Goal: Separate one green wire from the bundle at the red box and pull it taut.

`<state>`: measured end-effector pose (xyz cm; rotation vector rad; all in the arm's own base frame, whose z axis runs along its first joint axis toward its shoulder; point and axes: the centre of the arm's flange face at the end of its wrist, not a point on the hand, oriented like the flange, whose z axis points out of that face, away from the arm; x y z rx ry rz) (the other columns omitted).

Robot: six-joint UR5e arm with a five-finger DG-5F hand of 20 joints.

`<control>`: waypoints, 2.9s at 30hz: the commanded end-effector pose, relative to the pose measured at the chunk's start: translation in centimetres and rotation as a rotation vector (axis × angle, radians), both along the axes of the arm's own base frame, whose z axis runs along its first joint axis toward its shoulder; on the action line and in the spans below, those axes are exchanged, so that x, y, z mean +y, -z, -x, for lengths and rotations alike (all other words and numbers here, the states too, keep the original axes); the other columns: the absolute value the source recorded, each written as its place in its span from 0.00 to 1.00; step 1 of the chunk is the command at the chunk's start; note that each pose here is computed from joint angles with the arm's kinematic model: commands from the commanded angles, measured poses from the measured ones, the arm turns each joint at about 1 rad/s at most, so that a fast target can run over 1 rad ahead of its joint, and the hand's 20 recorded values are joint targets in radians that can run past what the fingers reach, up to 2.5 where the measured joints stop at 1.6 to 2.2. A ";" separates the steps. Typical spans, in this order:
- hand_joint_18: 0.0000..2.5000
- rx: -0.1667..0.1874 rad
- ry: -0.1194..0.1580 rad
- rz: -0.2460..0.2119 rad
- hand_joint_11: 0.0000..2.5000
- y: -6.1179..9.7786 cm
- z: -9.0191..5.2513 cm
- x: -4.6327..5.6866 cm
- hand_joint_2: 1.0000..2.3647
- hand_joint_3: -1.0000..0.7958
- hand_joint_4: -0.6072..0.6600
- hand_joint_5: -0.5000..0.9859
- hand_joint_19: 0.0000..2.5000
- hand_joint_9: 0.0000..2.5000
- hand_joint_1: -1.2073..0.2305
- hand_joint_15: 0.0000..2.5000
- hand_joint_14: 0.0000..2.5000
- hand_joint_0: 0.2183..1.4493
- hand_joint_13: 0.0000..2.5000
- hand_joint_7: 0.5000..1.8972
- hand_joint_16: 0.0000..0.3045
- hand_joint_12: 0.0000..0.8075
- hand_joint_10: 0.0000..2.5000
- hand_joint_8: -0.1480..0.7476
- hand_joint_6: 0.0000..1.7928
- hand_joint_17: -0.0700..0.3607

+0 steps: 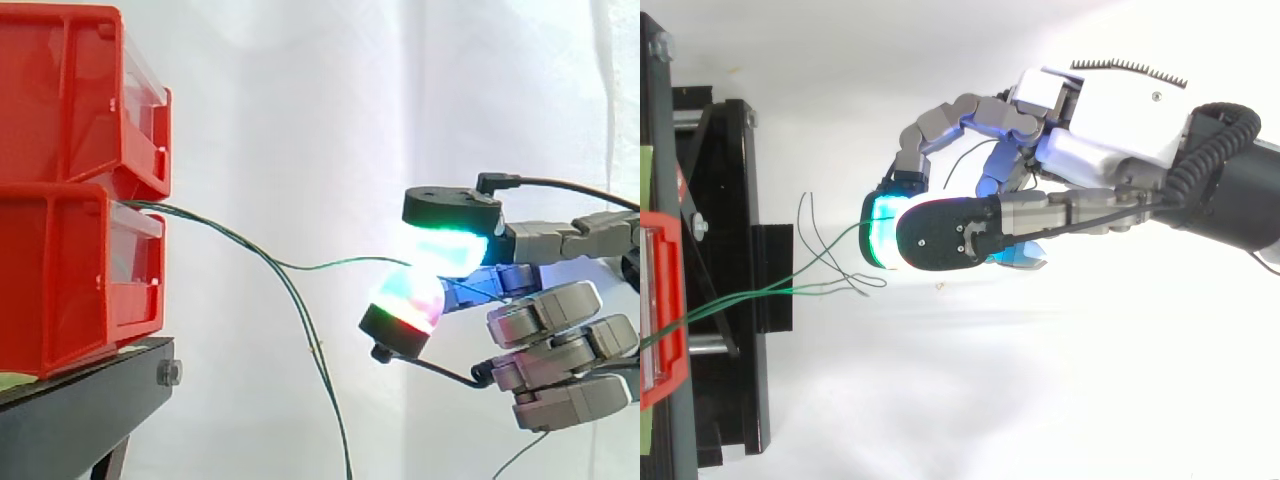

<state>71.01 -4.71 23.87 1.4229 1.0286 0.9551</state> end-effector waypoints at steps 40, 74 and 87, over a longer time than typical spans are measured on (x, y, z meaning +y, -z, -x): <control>0.55 0.000 0.000 0.000 0.68 -0.1 0.0 0.0 0.01 0.48 0.52 0.26 0.73 0.63 0.32 0.42 0.84 0.32 0.53 0.33 0.15 0.38 0.06 0.47 0.50 0.41; 0.52 0.178 0.016 0.218 0.69 -5.0 2.8 -0.6 0.00 0.32 0.55 0.25 0.72 0.62 0.39 0.44 0.77 0.26 0.53 0.29 0.15 0.36 0.00 0.46 0.49 0.40; 0.52 0.148 0.032 0.258 0.68 -6.2 2.7 -0.2 0.00 0.30 0.56 0.25 0.71 0.62 0.41 0.45 0.75 0.25 0.53 0.31 0.15 0.36 0.00 0.46 0.49 0.40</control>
